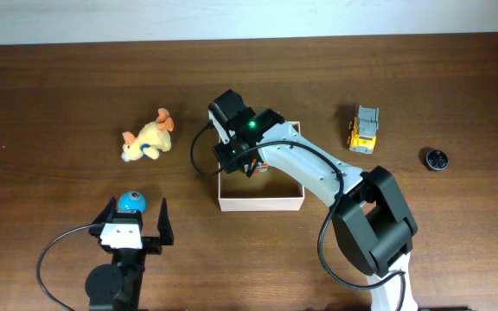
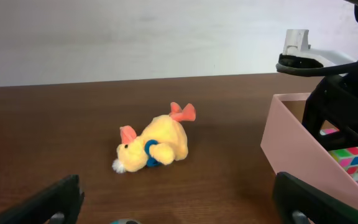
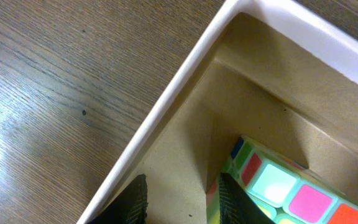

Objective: Pack container

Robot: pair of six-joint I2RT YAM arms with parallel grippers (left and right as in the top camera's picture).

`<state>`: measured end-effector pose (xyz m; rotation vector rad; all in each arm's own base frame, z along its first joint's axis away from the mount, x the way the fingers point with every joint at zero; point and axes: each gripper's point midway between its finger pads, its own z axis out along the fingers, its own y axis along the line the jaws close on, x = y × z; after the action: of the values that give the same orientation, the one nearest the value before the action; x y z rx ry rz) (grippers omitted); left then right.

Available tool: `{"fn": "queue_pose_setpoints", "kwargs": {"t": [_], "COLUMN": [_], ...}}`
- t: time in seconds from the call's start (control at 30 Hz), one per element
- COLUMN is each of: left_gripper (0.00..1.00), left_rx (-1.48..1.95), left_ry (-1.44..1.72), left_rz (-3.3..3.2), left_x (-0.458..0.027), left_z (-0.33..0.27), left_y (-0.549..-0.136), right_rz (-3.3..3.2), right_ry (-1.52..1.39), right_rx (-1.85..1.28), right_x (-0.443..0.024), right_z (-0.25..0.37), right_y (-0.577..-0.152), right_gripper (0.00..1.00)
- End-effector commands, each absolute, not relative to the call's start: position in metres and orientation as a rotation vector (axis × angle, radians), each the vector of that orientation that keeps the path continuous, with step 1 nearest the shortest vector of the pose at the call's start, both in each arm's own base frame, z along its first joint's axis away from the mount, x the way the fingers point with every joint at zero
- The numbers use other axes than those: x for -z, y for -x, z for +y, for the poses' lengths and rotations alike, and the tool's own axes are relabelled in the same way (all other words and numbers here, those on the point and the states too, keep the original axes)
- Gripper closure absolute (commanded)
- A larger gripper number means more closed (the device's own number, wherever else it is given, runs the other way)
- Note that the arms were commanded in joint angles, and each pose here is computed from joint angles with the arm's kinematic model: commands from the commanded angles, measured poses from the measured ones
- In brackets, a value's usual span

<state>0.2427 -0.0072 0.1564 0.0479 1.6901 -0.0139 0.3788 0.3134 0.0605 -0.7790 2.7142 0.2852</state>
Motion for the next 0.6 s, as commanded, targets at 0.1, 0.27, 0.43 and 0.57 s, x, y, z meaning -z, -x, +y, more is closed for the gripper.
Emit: {"fn": "queue_pose_setpoints", "kwargs": {"t": [0.1, 0.27, 0.43, 0.57], "left_gripper": [0.01, 0.01, 0.01, 0.01], "left_rx": [0.002, 0.002, 0.002, 0.002], "left_ry": [-0.060, -0.060, -0.060, -0.060], "left_rz": [1.685, 1.685, 1.685, 1.685], "left_x": [-0.156, -0.156, -0.156, -0.156], "left_z": [-0.007, -0.007, -0.007, -0.007], "left_y": [-0.243, -0.243, -0.243, -0.243], "right_rz": [2.718, 2.748, 2.770, 2.785], "right_ry": [0.743, 0.708, 0.686, 0.671], "right_rx": [-0.242, -0.206, -0.175, -0.152], "right_x": [-0.059, -0.057, -0.055, -0.054], "right_z": [0.303, 0.287, 0.276, 0.268], "right_y": [-0.390, -0.394, -0.396, -0.398], "right_gripper": [0.67, 0.68, 0.68, 0.68]}}
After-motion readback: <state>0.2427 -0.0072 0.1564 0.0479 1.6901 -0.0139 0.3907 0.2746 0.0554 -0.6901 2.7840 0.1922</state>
